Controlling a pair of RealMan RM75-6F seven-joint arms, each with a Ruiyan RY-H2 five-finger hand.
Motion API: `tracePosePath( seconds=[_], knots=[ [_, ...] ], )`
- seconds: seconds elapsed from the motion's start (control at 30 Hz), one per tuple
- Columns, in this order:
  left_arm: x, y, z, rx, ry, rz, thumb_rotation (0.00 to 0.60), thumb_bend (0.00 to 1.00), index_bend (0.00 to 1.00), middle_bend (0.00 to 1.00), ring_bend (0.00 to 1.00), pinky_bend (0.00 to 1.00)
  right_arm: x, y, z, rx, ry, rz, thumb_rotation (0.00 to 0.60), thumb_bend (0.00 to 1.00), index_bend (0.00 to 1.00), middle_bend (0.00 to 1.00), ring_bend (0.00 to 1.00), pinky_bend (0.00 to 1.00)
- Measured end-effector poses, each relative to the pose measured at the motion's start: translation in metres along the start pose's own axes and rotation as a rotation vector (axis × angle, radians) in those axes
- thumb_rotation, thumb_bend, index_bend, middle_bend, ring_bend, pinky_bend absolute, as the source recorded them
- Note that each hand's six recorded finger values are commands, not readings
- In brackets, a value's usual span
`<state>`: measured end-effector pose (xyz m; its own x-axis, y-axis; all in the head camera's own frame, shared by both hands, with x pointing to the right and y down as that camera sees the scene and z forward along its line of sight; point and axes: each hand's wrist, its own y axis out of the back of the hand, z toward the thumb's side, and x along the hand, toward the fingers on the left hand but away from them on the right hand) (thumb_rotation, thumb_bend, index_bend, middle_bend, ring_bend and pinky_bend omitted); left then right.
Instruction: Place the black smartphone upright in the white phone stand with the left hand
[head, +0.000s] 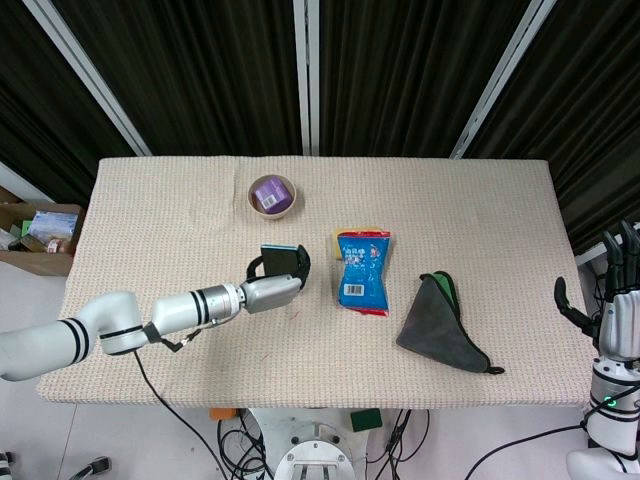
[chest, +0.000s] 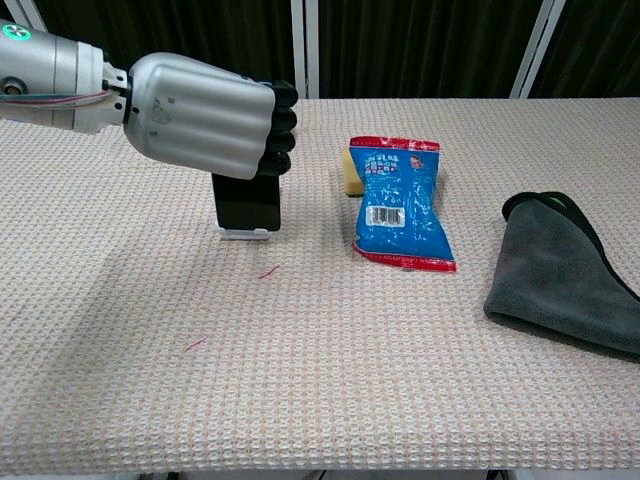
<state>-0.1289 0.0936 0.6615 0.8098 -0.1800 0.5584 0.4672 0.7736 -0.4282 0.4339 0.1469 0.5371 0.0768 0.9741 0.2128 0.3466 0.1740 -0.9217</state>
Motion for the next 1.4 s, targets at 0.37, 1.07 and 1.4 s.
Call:
tracePosePath(
  seconds=[0.37,1.07,1.4],
  knots=[
    [-0.001,-0.005,0.005,-0.027,-0.003,-0.017,0.600,0.42,0.63,0.63,0.55,0.58,-0.001,-0.001,-0.001,0.002,-0.004,0.003,0.600,0.44,0.00,0.00,0.00,0.00],
    [-0.006,-0.012,0.004,-0.051,0.000,-0.084,0.600,0.14,0.04,0.13,0.11,0.26,-0.004,0.000,0.001,-0.002,0.003,-0.002,0.600,0.44,0.00,0.00,0.00,0.00],
    [-0.012,-0.016,-0.002,-0.085,0.036,-0.124,0.600,0.09,0.00,0.01,0.01,0.17,-0.004,0.000,0.002,-0.008,0.004,-0.001,0.600,0.44,0.00,0.00,0.00,0.00]
  ],
)
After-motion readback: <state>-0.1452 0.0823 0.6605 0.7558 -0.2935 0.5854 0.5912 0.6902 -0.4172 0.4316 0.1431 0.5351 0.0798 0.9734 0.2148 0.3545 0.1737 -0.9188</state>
